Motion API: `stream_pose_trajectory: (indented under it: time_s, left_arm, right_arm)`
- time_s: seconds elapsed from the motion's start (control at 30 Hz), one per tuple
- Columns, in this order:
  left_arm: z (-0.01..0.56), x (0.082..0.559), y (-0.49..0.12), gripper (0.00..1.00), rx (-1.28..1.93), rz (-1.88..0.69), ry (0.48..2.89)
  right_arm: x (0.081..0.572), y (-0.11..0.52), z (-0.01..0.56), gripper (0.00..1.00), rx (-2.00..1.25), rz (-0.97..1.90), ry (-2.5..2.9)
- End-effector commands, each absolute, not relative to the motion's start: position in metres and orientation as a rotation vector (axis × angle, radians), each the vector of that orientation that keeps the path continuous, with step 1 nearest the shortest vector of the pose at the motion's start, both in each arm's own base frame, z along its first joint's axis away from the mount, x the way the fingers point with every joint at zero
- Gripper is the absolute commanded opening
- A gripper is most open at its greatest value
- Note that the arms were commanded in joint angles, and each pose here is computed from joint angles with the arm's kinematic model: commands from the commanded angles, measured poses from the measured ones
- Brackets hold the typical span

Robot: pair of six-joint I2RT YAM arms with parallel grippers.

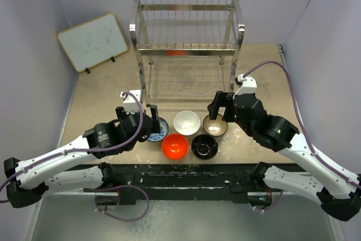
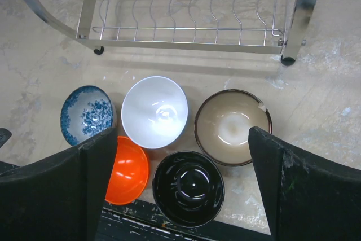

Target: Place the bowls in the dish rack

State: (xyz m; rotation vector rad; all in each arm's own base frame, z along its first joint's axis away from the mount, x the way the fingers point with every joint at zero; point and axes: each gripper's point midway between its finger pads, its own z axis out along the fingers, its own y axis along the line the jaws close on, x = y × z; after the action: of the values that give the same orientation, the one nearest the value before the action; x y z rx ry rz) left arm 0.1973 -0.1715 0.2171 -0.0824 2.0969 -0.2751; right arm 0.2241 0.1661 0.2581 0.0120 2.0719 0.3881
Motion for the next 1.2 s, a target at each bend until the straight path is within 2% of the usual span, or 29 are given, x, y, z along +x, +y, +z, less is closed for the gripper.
stream_pose_trajectory:
  time_s: [0.0,0.3,0.43,0.67,0.87,1.03,1.17]
  left_arm:
    - [0.243,0.201,-0.165,0.99,-0.148,-0.311,2.031]
    - [0.253,0.197,-0.159,0.99,-0.13,-0.352,1.996]
    - [0.253,0.195,-0.168,0.99,-0.012,-0.392,1.971]
    - [0.247,0.194,-0.213,0.99,0.23,-0.521,1.922]
    - [0.216,0.208,-0.261,0.99,0.395,-0.435,1.996]
    - [0.21,0.216,-0.293,1.0,0.492,-0.465,1.944]
    - [0.204,0.218,-0.316,0.92,0.582,-0.507,1.9]
  right_arm:
    - [0.228,0.163,0.271,0.99,0.03,0.383,2.03]
    - [0.22,0.163,0.272,0.99,-0.037,0.41,2.021]
    - [0.22,0.153,0.272,0.99,0.006,0.375,2.017]
    - [0.223,0.145,0.265,0.99,0.039,0.298,2.051]
    - [0.226,0.124,0.265,0.99,0.126,0.197,2.036]
    - [0.229,0.104,0.275,0.99,0.192,0.154,2.013]
    - [0.238,0.096,0.275,0.99,0.197,0.174,2.018]
